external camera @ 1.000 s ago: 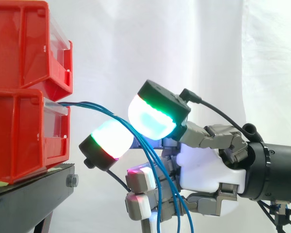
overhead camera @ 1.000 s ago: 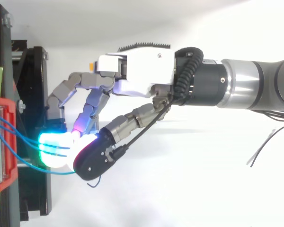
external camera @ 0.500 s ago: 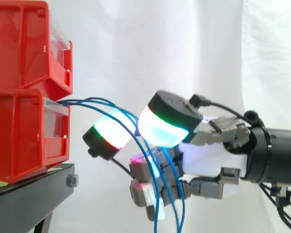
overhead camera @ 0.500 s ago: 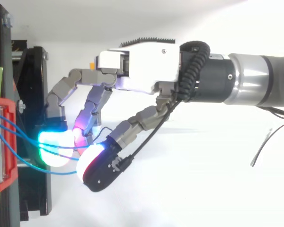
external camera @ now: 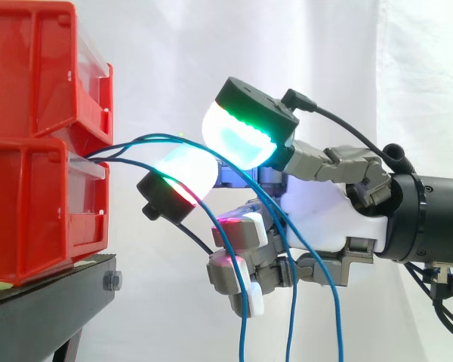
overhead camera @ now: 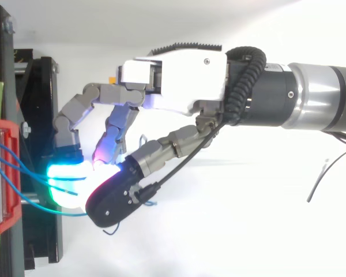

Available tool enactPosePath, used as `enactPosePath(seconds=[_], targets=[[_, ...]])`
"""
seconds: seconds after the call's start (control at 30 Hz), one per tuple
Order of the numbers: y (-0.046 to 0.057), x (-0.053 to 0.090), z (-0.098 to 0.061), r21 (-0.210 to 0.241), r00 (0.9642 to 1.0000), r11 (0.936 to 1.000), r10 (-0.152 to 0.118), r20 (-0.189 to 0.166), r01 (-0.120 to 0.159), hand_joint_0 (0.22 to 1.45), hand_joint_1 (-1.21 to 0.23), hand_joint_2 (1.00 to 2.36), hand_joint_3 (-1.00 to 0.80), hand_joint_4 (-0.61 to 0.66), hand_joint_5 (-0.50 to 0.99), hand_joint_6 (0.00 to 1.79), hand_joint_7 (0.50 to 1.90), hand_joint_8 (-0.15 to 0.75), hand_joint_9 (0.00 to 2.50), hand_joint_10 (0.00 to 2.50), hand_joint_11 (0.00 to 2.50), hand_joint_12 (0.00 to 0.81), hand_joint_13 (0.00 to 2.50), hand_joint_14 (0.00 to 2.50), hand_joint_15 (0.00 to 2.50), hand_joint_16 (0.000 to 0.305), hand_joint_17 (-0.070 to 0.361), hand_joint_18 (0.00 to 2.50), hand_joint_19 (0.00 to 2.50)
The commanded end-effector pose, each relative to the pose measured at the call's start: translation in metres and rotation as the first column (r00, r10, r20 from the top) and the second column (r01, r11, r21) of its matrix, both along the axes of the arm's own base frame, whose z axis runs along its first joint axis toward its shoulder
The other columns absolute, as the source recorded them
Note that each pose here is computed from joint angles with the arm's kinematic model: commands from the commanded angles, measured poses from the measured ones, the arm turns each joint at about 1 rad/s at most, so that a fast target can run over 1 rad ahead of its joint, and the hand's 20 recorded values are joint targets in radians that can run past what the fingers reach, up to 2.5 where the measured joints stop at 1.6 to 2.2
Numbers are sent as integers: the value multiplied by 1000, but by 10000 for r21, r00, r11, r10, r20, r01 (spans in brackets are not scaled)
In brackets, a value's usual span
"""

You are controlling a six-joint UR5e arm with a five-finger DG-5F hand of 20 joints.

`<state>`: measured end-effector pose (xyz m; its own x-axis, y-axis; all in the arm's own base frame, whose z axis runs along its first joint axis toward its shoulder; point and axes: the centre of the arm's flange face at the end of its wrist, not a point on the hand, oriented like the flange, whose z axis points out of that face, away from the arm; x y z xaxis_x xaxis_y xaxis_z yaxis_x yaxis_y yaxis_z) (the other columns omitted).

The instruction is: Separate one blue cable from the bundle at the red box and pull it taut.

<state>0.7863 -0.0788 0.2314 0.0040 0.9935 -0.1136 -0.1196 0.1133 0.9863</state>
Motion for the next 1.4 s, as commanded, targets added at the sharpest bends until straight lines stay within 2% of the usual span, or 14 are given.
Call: enactPosePath(seconds=[0.0,0.17,0.3,0.37,0.5,0.63,0.7,0.77,0.9,0.97,1.1,1.27,1.37], targets=[[1,0,-1,1,10000,10000,21,-2,-21,624,-768,1012,-281,-15,-133,928,920,318,1182,19,965,351,1090,25,813,44,99,949,884],[0,0,0,-4,10000,10000,21,-48,-21,677,-855,1012,-320,-55,-141,935,899,304,1154,20,971,336,1065,26,822,41,92,923,893],[2,0,-2,5,9999,10000,68,-78,-68,747,-917,1000,-500,-117,-142,935,884,293,1144,22,972,328,1066,25,804,40,90,942,871],[2,-1,-3,2,9999,10000,68,-124,-68,757,-939,1000,-500,-125,-142,937,884,288,1153,19,975,326,1068,25,806,40,90,950,871],[-2,-2,-3,-4,9998,10000,22,-200,-22,679,-986,1000,-500,-45,-140,940,881,292,1165,21,996,325,1071,27,827,40,90,959,869],[-3,-2,-3,12,9998,10000,9,-201,-9,572,-1010,1000,-500,-22,-142,942,888,293,1163,19,1016,339,1066,27,833,42,95,959,871],[-3,-2,-3,12,9998,10000,9,-201,-9,525,-972,1000,-500,-14,-142,944,850,302,1162,18,1012,351,1066,26,832,44,100,968,867],[-3,-2,-3,12,9998,10000,9,-201,-9,505,-859,1000,-500,-3,-138,937,817,309,1177,17,997,358,1076,25,816,45,102,975,877],[-2,-2,-3,42,9998,10000,28,-201,-27,584,-661,1000,-500,-25,-127,909,868,303,1194,19,991,339,1075,24,830,41,92,941,903],[-3,-2,-3,58,9998,10000,14,-186,-13,630,-694,1000,-500,-66,-125,906,897,295,1198,20,989,336,1074,26,832,40,91,938,901],[-3,-2,-3,62,9999,10000,-1,-155,2,714,-892,1000,-500,-147,-128,912,914,280,1154,19,997,327,1047,26,828,40,89,925,891],[-3,-2,-3,58,9998,10000,14,-186,-13,702,-1010,1000,-500,-94,-137,929,916,273,1146,21,1011,325,1037,27,833,40,89,925,884],[-3,-2,-3,57,9998,10000,14,-201,-13,655,-1063,1000,-500,-56,-139,936,910,271,1152,20,1075,325,1035,28,839,40,90,924,892]])
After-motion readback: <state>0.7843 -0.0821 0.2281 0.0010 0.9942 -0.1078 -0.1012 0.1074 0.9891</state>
